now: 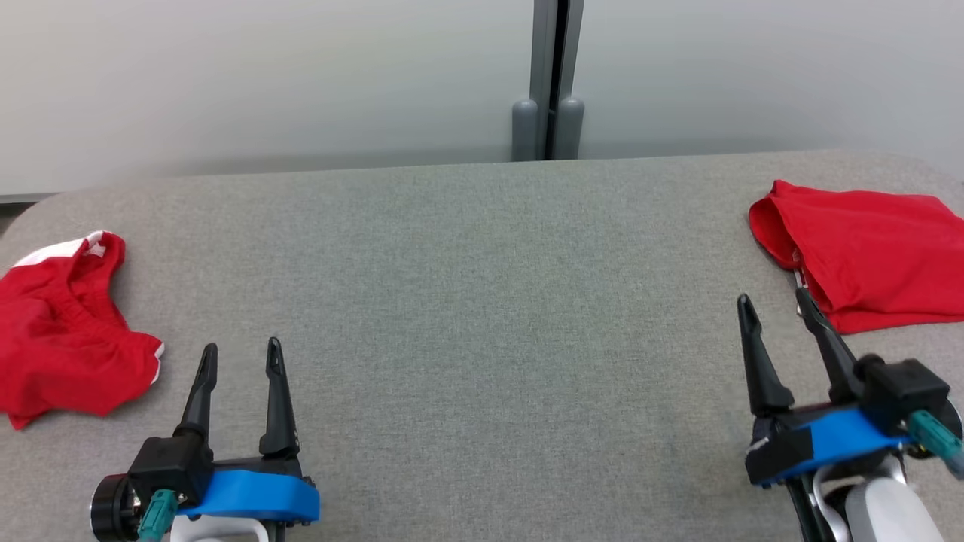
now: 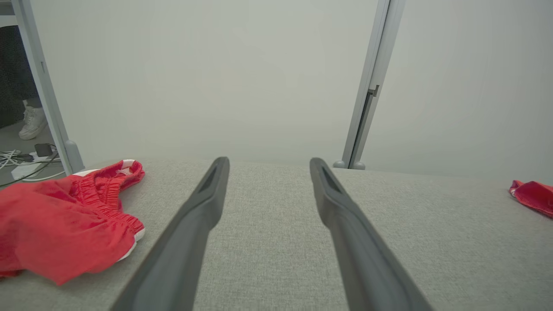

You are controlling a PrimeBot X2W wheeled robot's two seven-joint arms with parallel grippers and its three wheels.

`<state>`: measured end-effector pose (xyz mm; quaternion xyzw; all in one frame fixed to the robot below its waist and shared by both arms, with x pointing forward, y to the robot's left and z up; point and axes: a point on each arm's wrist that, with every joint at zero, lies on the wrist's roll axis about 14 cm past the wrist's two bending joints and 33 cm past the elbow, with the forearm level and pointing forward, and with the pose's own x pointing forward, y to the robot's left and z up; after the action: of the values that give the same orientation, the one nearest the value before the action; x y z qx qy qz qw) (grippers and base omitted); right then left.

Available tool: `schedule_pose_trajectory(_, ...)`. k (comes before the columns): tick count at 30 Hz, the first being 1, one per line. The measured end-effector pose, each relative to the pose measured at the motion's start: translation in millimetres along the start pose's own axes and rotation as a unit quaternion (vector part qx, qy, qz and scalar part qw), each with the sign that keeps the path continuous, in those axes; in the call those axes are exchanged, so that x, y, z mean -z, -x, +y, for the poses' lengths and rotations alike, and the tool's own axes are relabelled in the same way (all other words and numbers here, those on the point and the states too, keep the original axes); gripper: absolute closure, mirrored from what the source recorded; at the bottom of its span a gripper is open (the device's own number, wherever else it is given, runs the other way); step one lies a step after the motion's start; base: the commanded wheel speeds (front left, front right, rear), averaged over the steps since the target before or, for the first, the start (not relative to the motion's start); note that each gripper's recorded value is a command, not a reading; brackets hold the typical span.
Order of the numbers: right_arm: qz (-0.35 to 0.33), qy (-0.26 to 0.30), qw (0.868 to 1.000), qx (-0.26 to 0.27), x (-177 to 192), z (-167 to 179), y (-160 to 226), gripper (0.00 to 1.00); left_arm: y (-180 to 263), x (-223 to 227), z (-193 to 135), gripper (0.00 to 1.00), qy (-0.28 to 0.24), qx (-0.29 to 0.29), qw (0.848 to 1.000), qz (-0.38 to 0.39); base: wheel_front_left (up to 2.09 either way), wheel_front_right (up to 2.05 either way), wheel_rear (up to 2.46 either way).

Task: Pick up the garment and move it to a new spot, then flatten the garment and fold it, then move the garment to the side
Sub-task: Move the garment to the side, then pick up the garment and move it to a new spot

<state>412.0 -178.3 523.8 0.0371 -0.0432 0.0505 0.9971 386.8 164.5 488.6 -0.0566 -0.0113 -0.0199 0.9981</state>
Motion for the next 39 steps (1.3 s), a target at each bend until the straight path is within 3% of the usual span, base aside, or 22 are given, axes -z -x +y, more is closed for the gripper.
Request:
schedule_pose_trajectory(10,0.024,-0.005,0.999,0.020,3.7,-2.3,32.7,0.00,12.7,-0.2,2.6,0.00,0.000,-0.004,1.000,0.001,0.00,0.00,0.00)
schedule_pose_trajectory(26,0.037,-0.018,0.999,0.021,8.4,-0.1,34.7,0.00,15.8,4.3,11.5,0.00,-0.006,-0.013,1.000,0.010,0.00,0.00,0.00)
schedule_pose_trajectory(39,0.061,-0.035,0.997,-0.039,27.9,40.0,11.6,0.00,28.7,-8.6,57.3,0.00,-0.024,-0.080,0.996,-0.005,0.00,0.00,0.00)
